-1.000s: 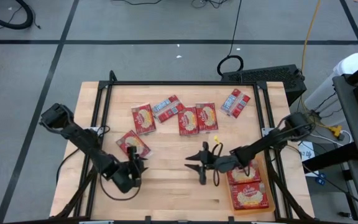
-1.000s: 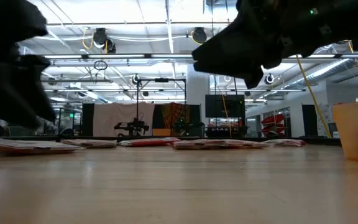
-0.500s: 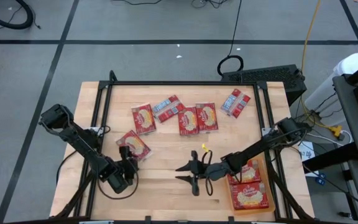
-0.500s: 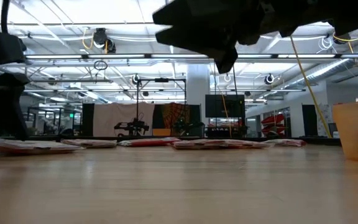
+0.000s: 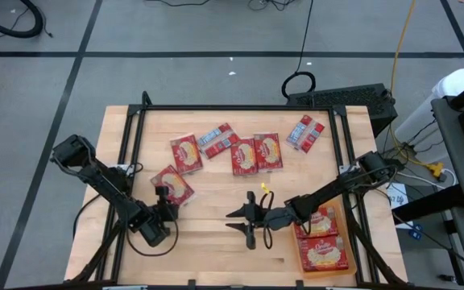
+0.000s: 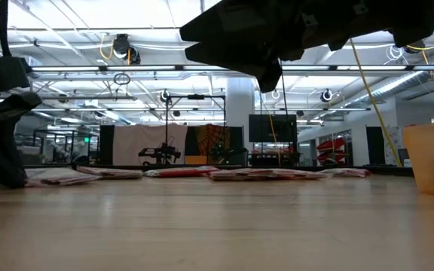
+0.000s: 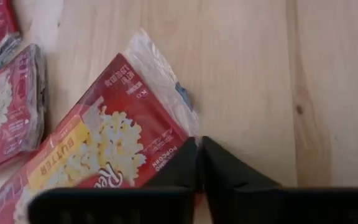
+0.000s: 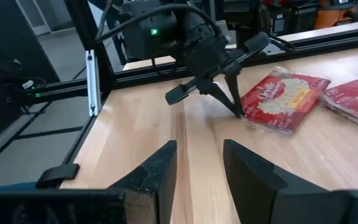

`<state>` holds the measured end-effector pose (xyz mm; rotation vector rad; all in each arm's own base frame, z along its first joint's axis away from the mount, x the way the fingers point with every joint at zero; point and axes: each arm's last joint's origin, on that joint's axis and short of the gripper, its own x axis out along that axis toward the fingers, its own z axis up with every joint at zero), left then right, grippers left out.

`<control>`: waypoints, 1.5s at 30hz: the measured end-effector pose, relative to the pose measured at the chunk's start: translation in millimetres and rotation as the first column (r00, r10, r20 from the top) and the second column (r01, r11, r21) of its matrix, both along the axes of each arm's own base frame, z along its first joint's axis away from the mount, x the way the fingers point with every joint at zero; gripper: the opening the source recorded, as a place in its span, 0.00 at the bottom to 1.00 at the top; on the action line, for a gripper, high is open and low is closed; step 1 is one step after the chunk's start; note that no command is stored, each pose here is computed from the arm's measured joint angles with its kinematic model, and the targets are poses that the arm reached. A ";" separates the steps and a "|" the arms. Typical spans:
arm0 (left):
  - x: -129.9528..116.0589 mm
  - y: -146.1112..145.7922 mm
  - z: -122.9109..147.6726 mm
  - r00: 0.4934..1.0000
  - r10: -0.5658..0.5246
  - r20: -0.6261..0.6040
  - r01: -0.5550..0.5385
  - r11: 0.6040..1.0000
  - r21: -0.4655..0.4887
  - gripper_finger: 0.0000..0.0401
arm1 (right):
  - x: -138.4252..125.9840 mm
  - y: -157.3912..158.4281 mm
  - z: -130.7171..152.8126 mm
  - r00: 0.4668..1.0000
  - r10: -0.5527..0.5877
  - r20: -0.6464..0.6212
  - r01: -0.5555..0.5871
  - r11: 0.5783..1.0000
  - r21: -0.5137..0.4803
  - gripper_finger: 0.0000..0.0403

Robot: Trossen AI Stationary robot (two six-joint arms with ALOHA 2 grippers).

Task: Sort popcorn bags into baskets
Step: Put the popcorn pack into the orange bin

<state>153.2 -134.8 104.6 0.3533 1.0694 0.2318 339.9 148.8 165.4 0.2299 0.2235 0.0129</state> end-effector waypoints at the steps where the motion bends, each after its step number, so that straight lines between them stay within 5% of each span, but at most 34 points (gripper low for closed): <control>1: 1.1 -1.0 0.4 1.000 -0.016 0.003 0.016 1.000 -0.001 0.03 | 0.2 -0.3 0.1 1.000 -0.002 0.001 0.002 1.000 0.005 0.31; 7: 20.5 -23.4 21.7 0.988 -0.150 0.046 0.151 0.988 -0.016 0.01 | 0.6 -1.1 2.2 0.998 -0.056 0.019 0.054 0.994 0.098 0.31; 13: 37.8 -52.8 54.6 0.927 -0.361 0.105 0.360 0.932 0.024 0.01 | 4.8 -1.3 3.8 0.996 -0.086 -0.019 0.088 0.989 0.121 0.31; 16: 40.0 -62.9 60.8 0.901 -0.419 0.117 0.428 0.901 -0.072 0.02 | 11.5 -1.6 11.0 0.995 -0.093 -0.022 0.095 0.987 0.127 0.31; 21: 31.3 -65.0 56.6 0.978 -0.185 0.094 0.205 0.928 -0.312 0.12 | 14.2 -0.2 15.8 0.998 -0.065 -0.008 0.065 0.993 0.094 0.31; 27: 3.1 -67.9 50.9 0.999 0.028 -0.024 -0.035 0.930 -0.366 0.34 | 13.7 -0.1 13.6 0.998 -0.057 -0.029 0.059 0.995 0.081 0.31; 32: 0.4 -68.3 51.8 0.936 0.348 0.049 -0.284 0.830 -0.480 0.49 | 13.2 0.8 12.4 0.999 -0.027 -0.042 0.029 0.998 0.057 0.31; 35: 6.2 -73.9 52.5 0.878 0.461 0.126 -0.298 0.734 -0.610 0.56 | 13.0 0.4 11.2 0.998 -0.022 -0.053 0.023 0.999 0.032 0.31; 38: 10.8 -76.6 50.1 0.835 0.508 0.211 -0.241 0.683 -0.690 0.63 | 13.7 -2.4 9.9 0.998 -0.023 -0.064 0.022 1.000 -0.008 0.31; 45: 17.4 -59.7 28.4 0.757 0.557 0.342 -0.207 0.701 -0.682 0.74 | 13.6 -1.2 10.8 0.998 -0.014 -0.055 0.013 1.000 -0.023 0.31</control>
